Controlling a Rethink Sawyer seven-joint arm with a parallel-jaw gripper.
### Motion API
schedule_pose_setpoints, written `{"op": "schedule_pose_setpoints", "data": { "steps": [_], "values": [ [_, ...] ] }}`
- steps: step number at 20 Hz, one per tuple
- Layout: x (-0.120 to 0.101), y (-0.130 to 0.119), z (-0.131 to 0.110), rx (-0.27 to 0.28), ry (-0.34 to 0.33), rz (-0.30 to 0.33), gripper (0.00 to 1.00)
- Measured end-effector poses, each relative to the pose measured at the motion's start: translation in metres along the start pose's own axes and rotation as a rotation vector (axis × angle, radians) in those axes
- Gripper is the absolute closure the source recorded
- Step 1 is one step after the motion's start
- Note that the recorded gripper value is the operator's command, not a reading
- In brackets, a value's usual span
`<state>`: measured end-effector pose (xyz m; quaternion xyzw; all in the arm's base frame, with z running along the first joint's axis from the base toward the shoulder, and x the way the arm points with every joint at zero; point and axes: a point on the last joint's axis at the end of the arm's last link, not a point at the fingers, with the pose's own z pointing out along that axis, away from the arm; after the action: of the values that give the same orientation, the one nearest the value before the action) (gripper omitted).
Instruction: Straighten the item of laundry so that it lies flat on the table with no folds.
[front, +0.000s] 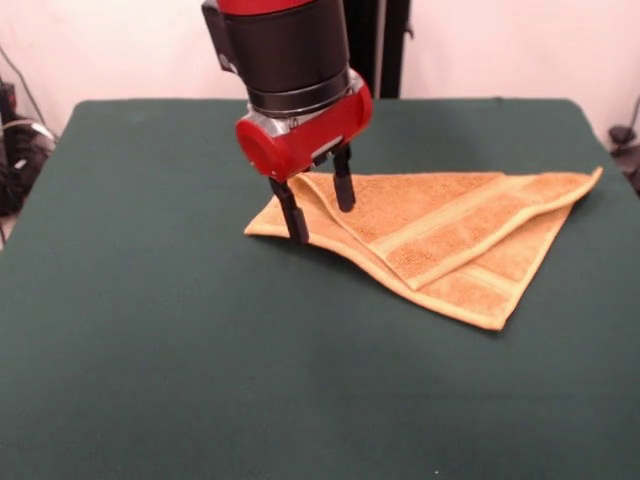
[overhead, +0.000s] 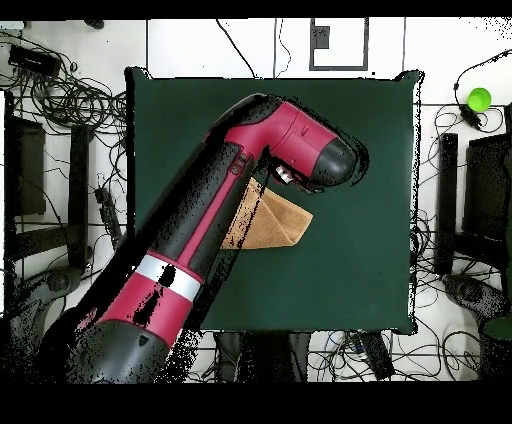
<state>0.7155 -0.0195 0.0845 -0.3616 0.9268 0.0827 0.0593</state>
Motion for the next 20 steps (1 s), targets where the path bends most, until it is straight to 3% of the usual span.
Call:
{"op": "schedule_pose_setpoints", "data": {
  "steps": [20],
  "values": [
    [-0.016,0.004,0.025,-0.048,-0.06,0.001,0.0]
  ]
}}
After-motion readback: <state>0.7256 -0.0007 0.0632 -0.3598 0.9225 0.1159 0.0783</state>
